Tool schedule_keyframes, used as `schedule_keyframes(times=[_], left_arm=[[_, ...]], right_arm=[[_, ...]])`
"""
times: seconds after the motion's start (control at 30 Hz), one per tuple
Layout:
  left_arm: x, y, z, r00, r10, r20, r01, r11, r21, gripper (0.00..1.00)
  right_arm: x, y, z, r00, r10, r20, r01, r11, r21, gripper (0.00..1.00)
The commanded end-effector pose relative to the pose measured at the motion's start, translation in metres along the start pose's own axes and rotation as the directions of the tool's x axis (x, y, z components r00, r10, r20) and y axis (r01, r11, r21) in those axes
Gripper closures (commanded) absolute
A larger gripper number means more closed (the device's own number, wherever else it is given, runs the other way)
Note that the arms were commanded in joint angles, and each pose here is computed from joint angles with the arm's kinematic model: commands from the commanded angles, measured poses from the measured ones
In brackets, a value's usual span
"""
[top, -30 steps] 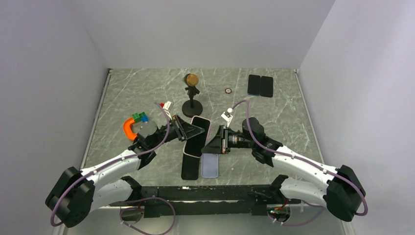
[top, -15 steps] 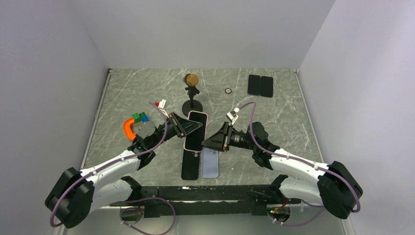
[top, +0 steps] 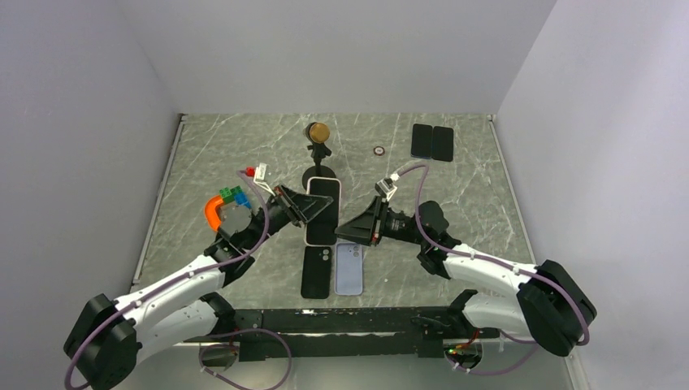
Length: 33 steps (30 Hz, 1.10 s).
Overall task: Take the phone out of the phone case
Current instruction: Remove the phone case from the phone.
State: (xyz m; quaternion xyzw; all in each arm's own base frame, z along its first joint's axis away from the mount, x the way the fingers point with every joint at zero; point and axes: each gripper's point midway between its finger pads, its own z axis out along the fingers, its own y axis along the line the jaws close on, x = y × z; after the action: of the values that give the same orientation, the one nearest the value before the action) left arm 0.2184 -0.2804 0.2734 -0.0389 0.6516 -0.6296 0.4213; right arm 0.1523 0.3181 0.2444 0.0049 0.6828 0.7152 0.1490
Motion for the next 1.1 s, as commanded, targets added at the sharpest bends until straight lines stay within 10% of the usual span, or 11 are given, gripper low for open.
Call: schedule_keyframes(times=[0.0, 0.43, 0.63, 0.8, 0.87, 1.0, 1.07], left_arm=[[0.052, -0.040, 0.001, 0.980, -0.030, -0.195, 0.050, 0.994, 0.099, 1.00], [0.048, -0.048, 0.001, 0.970, -0.167, -0.177, 0.185, 0.979, 0.088, 1.00], [0.058, -0.056, 0.002, 0.961, -0.166, -0.221, 0.199, 0.971, 0.135, 1.00], [0.059, -0.055, -0.003, 0.970, -0.115, -0.214, 0.149, 0.977, 0.153, 1.00], [0.063, -0.046, -0.004, 0.967, -0.073, -0.242, 0.098, 0.991, 0.092, 0.82], [0.062, -0.033, -0.012, 0.967, -0.002, -0.254, 0.001, 1.000, -0.002, 0.17], [0.060, -0.027, -0.018, 0.967, 0.035, -0.253, -0.045, 0.998, -0.032, 0.08]], right_arm=[[-0.012, 0.119, -0.001, 0.989, -0.105, 0.106, 0.139, 0.906, -0.399, 0.68], [0.024, 0.087, 0.020, 0.945, -0.313, -0.091, 0.270, 0.907, -0.322, 0.68], [0.012, 0.084, 0.018, 0.959, -0.284, -0.008, 0.269, 0.917, -0.295, 0.68], [-0.010, 0.079, 0.018, 0.959, -0.276, 0.068, 0.284, 0.926, -0.247, 0.93], [-0.015, 0.080, 0.015, 0.954, -0.293, 0.064, 0.299, 0.923, -0.243, 1.00], [-0.025, 0.074, 0.002, 0.951, -0.297, 0.088, 0.308, 0.933, -0.186, 1.00], [-0.031, 0.067, -0.005, 0.951, -0.293, 0.098, 0.305, 0.943, -0.137, 1.00]])
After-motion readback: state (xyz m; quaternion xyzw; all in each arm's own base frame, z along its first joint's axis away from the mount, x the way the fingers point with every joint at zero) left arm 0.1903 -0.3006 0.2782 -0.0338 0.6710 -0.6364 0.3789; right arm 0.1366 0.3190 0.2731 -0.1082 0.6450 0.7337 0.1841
